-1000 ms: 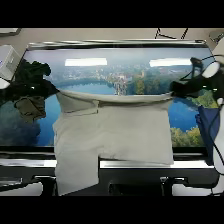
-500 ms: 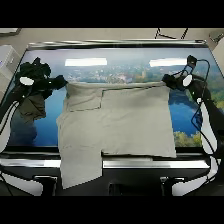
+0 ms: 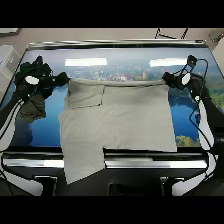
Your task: Fold the clothes and pants, and hang the long-sleeved shirts on hangers.
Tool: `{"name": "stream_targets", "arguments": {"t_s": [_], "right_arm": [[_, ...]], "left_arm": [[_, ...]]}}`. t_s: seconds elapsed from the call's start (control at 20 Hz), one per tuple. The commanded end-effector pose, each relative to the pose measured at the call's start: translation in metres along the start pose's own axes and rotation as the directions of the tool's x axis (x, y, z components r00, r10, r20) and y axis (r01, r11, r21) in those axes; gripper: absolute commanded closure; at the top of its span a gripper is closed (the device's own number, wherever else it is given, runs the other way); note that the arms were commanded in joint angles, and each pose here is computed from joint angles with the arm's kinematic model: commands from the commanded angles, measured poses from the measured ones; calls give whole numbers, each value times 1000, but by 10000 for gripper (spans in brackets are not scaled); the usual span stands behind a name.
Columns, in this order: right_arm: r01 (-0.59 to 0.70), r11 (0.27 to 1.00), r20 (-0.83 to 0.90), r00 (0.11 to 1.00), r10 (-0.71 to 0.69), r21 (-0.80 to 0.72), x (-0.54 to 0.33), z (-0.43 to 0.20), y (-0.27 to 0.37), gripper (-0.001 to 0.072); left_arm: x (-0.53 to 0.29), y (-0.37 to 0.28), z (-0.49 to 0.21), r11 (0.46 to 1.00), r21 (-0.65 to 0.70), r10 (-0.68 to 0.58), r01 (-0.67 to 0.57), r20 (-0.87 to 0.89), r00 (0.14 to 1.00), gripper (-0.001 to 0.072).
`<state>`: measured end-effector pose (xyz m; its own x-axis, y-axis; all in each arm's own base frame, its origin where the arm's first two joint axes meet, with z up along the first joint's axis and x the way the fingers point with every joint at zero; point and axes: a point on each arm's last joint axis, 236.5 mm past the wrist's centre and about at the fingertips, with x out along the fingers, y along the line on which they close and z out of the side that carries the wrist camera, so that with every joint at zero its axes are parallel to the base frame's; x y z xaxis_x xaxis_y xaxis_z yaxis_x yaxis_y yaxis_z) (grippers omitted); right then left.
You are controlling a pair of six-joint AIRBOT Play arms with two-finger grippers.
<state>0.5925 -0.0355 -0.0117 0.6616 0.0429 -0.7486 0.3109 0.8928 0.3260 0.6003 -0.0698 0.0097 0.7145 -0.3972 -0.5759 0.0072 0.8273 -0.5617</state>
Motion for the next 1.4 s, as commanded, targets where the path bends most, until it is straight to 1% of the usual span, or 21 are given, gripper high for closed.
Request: {"name": "stream_targets", "arguments": {"t_s": [0.0,0.05,0.1,0.2,0.25,0.35,0.45,0.65,0.85,1.0,1.05,1.1,1.15,1.2,1.25,1.35], "right_arm": [[24,991,-236,970,-55,-132,-41,-34,1,673],[11,980,-319,945,-75,-200,-60,-47,0,672],[8,970,-412,904,-110,-242,-79,-68,-7,672],[37,962,-567,801,-191,-271,-98,-107,-28,672],[51,957,-600,769,-221,-287,-100,-120,-37,672],[79,947,-632,727,-268,-311,-100,-136,-53,673],[82,945,-653,703,-280,-317,-101,-146,-58,673],[84,945,-689,664,-290,-316,-100,-165,-66,673],[85,947,-712,639,-291,-311,-99,-178,-70,672],[89,946,-746,593,-302,-313,-105,-192,-76,670],[92,944,-747,589,-307,-316,-107,-192,-77,618],[96,941,-741,593,-316,-324,-110,-188,-78,415],[100,930,-732,589,-341,-353,-119,-182,-81,243],[109,921,-721,591,-362,-374,-128,-172,-86,137],[121,927,-721,597,-353,-354,-140,-164,-92,102],[193,950,-753,578,-314,-247,-169,-156,-116,100]], "left_arm": [[-37,-16,-12,997,-31,-80,77,-135,988,674],[-58,-20,-29,993,-41,-118,111,-238,964,674],[-76,-17,-54,991,-59,-130,116,-357,925,674],[-103,7,-113,997,-77,-53,9,-590,805,674],[-113,18,-139,998,-62,-21,-28,-668,744,674],[-123,31,-165,997,-38,19,-70,-739,674,674],[-124,42,-176,995,-28,43,-98,-756,653,674],[-121,52,-200,987,-66,40,-146,-779,626,674],[-116,54,-202,986,-65,47,-152,-770,636,674],[-115,57,-199,984,-74,50,-163,-762,646,673],[-117,57,-199,982,-83,49,-172,-762,645,655],[-121,58,-196,979,-96,43,-178,-762,646,485],[-129,57,-192,979,-102,36,-177,-765,643,280],[-139,57,-186,979,-107,31,-175,-766,642,241],[-151,58,-177,978,-110,32,-177,-761,649,241],[-181,66,-162,974,-102,59,-200,-743,667,246]]}}
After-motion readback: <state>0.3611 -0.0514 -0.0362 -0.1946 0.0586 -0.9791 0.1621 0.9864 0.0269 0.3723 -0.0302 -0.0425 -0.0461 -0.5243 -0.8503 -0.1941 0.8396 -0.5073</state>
